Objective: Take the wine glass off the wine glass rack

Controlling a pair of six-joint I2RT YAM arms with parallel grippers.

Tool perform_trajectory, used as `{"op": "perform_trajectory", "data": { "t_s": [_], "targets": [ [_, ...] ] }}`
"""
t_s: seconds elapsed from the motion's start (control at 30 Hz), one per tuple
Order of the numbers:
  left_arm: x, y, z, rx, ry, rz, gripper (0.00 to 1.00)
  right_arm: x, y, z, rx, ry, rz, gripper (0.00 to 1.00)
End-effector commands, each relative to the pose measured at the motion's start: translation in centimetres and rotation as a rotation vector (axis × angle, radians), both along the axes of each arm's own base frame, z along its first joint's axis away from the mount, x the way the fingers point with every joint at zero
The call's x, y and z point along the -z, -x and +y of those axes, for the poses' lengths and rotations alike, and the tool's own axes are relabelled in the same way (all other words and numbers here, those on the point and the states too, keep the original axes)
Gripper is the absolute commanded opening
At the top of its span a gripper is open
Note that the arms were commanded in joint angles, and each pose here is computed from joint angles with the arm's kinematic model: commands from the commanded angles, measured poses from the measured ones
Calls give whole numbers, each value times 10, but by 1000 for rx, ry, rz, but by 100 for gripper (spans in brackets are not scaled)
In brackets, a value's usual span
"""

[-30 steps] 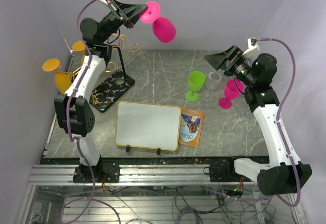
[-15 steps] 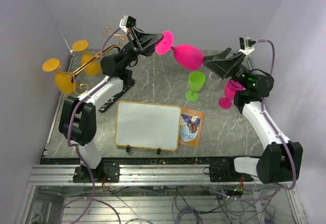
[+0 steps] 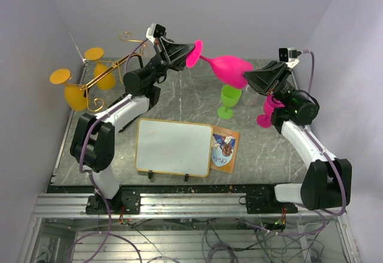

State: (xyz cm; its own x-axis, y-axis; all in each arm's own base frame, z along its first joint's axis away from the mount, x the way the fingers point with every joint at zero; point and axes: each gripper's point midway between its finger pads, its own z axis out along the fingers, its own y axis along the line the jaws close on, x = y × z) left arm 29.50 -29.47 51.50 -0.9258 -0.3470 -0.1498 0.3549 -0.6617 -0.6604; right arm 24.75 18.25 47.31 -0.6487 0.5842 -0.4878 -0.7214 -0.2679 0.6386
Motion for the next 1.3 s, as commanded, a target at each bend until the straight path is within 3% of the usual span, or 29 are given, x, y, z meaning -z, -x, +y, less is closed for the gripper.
{"op": "perform_trajectory", "data": {
  "t_s": [0.0,0.1,0.2,0.3,0.5,0.6,0.73,0.83,1.1,1.27],
  "targets": [
    [-4,29,2,15,-5,-100,16,-33,24,-8,9,-71,-54,0],
    [0,31,-1,-18,-46,-116,35,-26,1,-6,90,-22,105,0],
    [5,35,-4,-63,-110,-143,64,-11,-28,-9,265,93,296,0],
    [17,30,-9,-121,-201,-124,77,6,-57,-34,548,223,511,0],
    [58,18,-13,-217,-399,-51,81,33,-63,-107,1008,262,714,0],
    [67,14,-10,-303,-513,-84,82,67,-51,-128,1118,348,865,0],
    [78,3,-3,-428,-728,-113,85,113,-30,-133,1120,490,1017,0],
    [73,-2,5,-521,-816,-160,86,138,-12,-130,1075,623,1105,0],
    [71,-10,18,-631,-907,-185,87,210,18,-151,1085,1000,1434,0],
    [69,-10,29,-689,-951,-183,87,259,14,-152,1037,1134,1616,0]
  ]
}}
